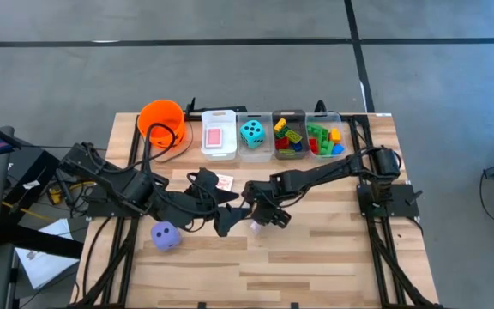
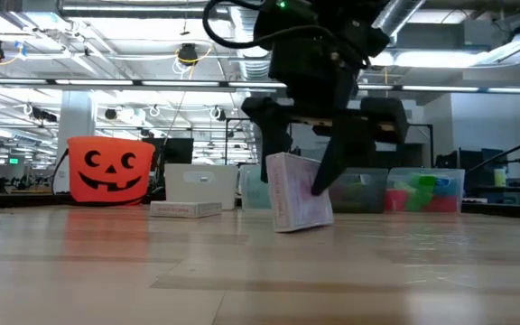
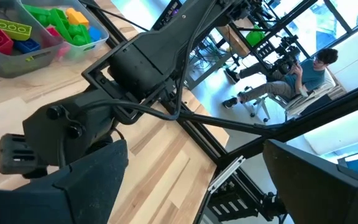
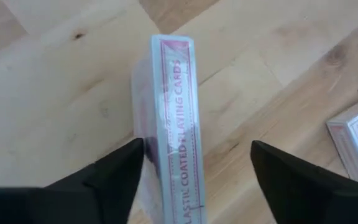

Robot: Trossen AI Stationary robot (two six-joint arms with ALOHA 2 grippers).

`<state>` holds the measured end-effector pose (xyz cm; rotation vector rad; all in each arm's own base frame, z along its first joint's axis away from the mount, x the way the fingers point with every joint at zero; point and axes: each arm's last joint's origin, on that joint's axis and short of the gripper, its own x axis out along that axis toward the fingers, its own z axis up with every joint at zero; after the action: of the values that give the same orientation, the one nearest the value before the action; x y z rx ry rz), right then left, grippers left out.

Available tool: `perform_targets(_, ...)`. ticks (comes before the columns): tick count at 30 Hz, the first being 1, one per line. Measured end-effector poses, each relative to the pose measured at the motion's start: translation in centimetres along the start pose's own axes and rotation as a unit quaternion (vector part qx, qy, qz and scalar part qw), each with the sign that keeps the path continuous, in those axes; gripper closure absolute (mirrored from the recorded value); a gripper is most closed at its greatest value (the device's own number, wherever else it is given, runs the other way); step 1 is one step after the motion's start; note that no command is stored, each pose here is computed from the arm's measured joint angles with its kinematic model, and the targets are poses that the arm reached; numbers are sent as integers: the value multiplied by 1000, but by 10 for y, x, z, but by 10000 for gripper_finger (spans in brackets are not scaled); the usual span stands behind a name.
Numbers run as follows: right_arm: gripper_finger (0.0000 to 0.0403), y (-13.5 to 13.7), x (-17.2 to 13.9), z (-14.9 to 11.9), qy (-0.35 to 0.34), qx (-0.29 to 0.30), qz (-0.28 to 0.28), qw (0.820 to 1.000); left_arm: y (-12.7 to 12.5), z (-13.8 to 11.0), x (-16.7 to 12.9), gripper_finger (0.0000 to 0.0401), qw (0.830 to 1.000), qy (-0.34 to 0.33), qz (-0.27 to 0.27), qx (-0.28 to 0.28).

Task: Pick & Place Toys
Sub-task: Put the pink deck of cards into the white bin

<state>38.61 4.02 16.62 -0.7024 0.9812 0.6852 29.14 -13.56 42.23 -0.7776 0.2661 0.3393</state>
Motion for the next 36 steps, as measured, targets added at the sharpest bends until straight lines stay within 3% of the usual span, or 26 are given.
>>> perform_targets(7,207,-2,-8,3,14,43,16,999,0,0,0,32,1000,0,0,0)
perform_targets(13,341,3,-9,0,36,87,36,995,0,0,0,32,1000,0,0,0)
perform_targets(20,341,7,-22,-5,62,186,50,979,0,0,0,32,1000,-1,-2,-6)
perform_targets(26,341,-2,-78,1,-7,268,-18,963,-2,1,0,32,1000,-5,-7,-11)
perform_targets(30,341,-10,-129,0,-75,335,-105,933,1,6,4,32,1000,-12,-2,-4)
perform_targets(36,341,-16,-195,-16,-136,416,-245,865,7,16,11,32,1000,-26,13,-8)
